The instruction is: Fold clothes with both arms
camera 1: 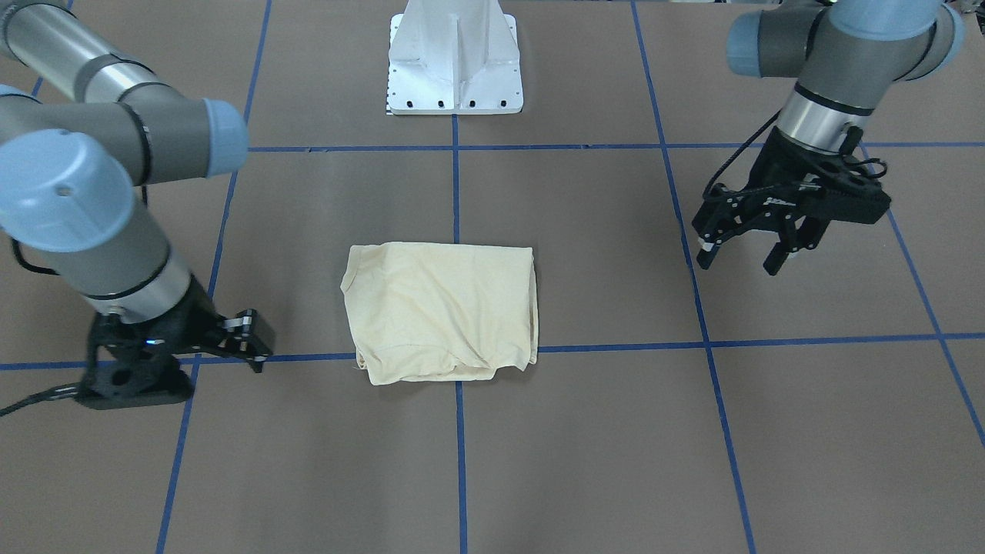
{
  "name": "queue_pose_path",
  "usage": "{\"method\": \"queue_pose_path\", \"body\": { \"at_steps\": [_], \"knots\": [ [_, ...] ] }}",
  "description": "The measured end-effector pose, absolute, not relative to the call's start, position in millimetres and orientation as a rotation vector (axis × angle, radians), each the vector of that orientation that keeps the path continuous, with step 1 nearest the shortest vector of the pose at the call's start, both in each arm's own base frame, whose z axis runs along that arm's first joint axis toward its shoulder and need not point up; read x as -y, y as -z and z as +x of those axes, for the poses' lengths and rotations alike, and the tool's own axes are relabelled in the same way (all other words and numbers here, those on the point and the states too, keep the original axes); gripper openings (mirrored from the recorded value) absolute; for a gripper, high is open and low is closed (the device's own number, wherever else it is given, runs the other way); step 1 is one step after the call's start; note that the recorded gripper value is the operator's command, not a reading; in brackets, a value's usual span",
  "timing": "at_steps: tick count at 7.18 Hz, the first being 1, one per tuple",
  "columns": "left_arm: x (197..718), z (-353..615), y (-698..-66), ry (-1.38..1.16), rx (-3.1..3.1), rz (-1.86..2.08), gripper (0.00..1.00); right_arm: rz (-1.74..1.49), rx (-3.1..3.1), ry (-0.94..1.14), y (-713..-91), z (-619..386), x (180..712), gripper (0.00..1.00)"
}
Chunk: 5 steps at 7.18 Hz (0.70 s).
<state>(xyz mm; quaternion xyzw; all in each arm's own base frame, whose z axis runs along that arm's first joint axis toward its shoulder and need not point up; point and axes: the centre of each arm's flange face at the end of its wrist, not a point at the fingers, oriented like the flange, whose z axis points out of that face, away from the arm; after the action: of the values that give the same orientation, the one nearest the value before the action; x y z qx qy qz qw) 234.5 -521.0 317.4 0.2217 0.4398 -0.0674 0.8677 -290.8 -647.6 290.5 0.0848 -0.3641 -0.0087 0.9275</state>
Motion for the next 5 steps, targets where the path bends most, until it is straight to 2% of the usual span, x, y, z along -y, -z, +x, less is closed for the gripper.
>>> {"method": "queue_pose_path", "body": {
  "at_steps": [3, 5],
  "knots": [
    [537, 139, -375, 0.084, -0.783, 0.533, 1.00, 0.204, 0.706, 0.217, -418, -131, 632, 1.00],
    [543, 58, -415, -0.080, -0.690, 0.594, 1.00, 0.186, 0.696, 0.251, -492, -52, 607, 1.00]
  ]
}}
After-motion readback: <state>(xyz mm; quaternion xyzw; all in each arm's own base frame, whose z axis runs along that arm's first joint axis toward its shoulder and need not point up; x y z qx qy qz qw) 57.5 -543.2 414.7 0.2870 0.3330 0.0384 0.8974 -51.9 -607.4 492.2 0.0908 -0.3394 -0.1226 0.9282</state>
